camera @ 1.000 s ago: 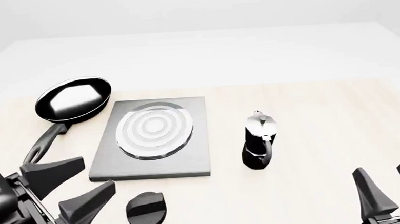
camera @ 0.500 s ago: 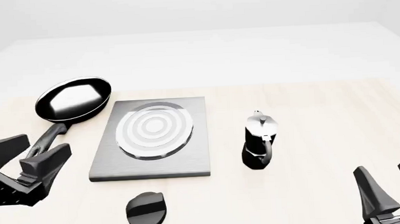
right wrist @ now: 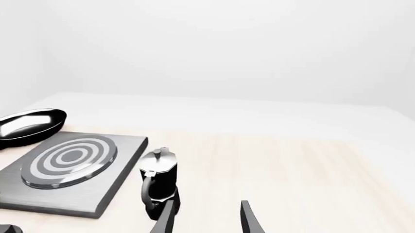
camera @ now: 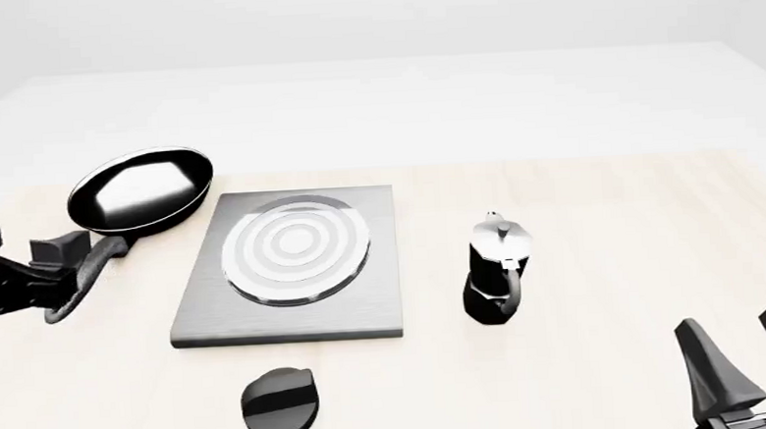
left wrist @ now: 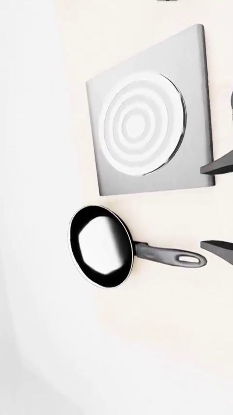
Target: Turn on the stove and put the frying pan on it.
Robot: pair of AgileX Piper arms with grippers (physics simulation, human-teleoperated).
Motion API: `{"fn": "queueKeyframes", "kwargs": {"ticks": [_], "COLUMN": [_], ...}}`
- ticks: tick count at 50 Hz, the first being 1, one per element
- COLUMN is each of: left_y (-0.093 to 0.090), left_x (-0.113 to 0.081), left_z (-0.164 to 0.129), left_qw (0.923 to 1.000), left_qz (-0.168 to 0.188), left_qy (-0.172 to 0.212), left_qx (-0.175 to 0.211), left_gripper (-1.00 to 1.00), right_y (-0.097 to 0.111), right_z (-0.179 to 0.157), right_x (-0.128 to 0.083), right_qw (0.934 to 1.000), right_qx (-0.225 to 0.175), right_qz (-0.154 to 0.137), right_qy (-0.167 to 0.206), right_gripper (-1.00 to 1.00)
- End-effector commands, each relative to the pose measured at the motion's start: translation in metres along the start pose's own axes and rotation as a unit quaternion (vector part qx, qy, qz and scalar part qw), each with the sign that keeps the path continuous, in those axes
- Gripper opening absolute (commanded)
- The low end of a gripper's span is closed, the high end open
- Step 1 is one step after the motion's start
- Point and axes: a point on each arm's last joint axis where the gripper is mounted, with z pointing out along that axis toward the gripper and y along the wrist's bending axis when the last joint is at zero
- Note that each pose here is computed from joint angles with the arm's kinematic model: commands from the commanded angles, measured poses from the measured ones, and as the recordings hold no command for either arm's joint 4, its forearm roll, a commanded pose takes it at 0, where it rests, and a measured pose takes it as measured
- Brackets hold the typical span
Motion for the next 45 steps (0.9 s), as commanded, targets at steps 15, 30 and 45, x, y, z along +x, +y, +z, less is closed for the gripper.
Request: {"fn": "queueKeyframes", "kwargs": {"ticks": [15,30,45], "left_y": [0.048,0.065,0.074], "left_x": [-0.008,0.005,0.019], "left_z": [0.078,0.119,0.164], "left_qw": [0.9952,0.9921,0.9902], "left_qz": [0.023,0.035,0.053], "left_qy": [0.05,0.079,0.096], "left_qx": [-0.08,-0.091,-0.087], "left_gripper": [1.0,1.0,1.0], "right_y": [0.0,0.0,0.0], "right_z": [0.0,0.0,-0.001], "right_x": [-0.001,-0.002,-0.006], "right_qw": [1.0,1.0,0.9998], "right_qx": [-0.003,-0.001,0.001], "right_qz": [0.0,-0.006,-0.017], "right_qy": [0.0,0.003,0.005], "right_gripper": [1.0,1.0,1.0]}}
